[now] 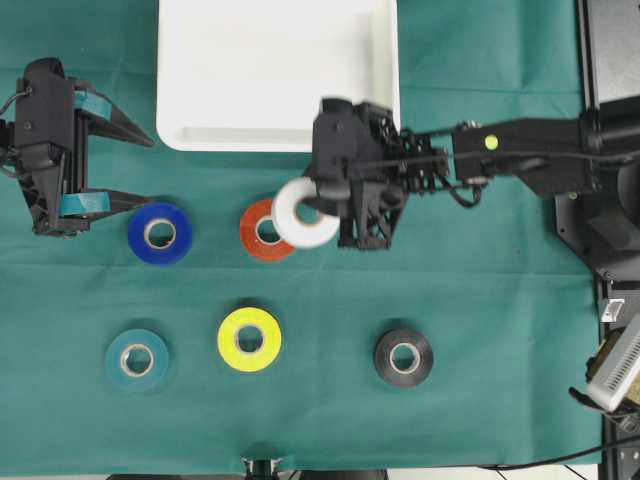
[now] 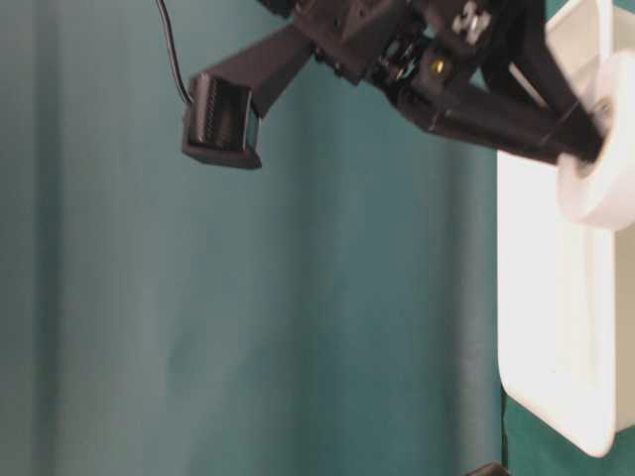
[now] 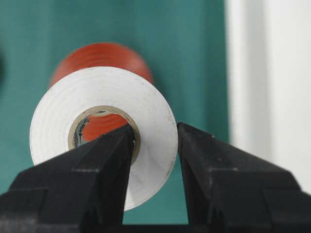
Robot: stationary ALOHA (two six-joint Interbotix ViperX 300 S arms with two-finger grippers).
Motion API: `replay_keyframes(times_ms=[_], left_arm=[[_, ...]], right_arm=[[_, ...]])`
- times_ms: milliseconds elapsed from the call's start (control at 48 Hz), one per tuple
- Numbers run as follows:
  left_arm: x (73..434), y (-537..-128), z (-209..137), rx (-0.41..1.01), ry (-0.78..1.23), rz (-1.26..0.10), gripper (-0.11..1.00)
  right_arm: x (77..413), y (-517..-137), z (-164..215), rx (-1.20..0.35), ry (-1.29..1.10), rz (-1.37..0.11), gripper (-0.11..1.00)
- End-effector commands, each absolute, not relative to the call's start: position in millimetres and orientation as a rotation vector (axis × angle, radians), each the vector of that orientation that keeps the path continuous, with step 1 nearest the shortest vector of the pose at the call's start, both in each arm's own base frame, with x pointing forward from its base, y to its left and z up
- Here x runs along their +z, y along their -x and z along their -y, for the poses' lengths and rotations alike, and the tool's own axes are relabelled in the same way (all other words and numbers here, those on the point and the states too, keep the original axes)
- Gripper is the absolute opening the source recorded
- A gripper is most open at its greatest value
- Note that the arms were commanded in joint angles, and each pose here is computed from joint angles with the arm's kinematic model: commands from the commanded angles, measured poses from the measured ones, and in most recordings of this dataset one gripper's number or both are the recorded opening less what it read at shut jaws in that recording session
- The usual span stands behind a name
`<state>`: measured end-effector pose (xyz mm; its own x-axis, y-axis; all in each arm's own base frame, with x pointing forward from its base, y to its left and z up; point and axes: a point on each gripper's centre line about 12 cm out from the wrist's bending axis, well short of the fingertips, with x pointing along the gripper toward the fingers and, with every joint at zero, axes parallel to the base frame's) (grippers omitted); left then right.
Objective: Put the tape alternately from left to right into the white case.
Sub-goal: 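Lift the white roll and carry it into the white tray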
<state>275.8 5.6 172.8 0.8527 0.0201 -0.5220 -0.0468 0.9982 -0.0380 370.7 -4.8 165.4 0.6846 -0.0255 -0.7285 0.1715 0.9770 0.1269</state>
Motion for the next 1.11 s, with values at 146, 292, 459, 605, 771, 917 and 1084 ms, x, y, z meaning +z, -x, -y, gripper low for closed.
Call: replay_keyframes(times_ms=[146, 292, 459, 605, 771, 917, 1084], left_arm=[[180.8, -278.5, -6.1, 0.036, 0.05, -0.519, 0.94], [179.8, -278.2, -6.1, 0.037, 0.052, -0.522, 0.94], [179.8, -278.2, -6.1, 0.037, 0.052, -0.522, 0.94], [179.4, -278.3, -6.1, 0.037, 0.052, -0.524, 0.94], [179.4, -278.3, -6.1, 0.037, 0.052, -0.524, 0.94], [179.0, -278.4, -6.1, 0.037, 0.052, -0.526, 0.94], [179.0, -278.4, -6.1, 0.037, 0.052, -0.526, 0.94]], right_arm=[[177.4, -384.2, 46.6, -0.19, -0.16, -0.763, 0.02], [176.1, -391.7, 66.1, -0.224, -0.137, -0.76, 0.02], [172.6, -398.8, 86.1, -0.26, -0.127, -0.763, 0.02], [170.8, -401.3, 105.1, -0.297, -0.127, -0.763, 0.02], [171.4, -402.6, 125.6, -0.339, -0.136, -0.755, 0.02], [170.5, -406.0, 143.2, -0.373, -0.143, -0.75, 0.02], [165.1, -408.2, 162.5, -0.409, -0.152, -0.754, 0.02]])
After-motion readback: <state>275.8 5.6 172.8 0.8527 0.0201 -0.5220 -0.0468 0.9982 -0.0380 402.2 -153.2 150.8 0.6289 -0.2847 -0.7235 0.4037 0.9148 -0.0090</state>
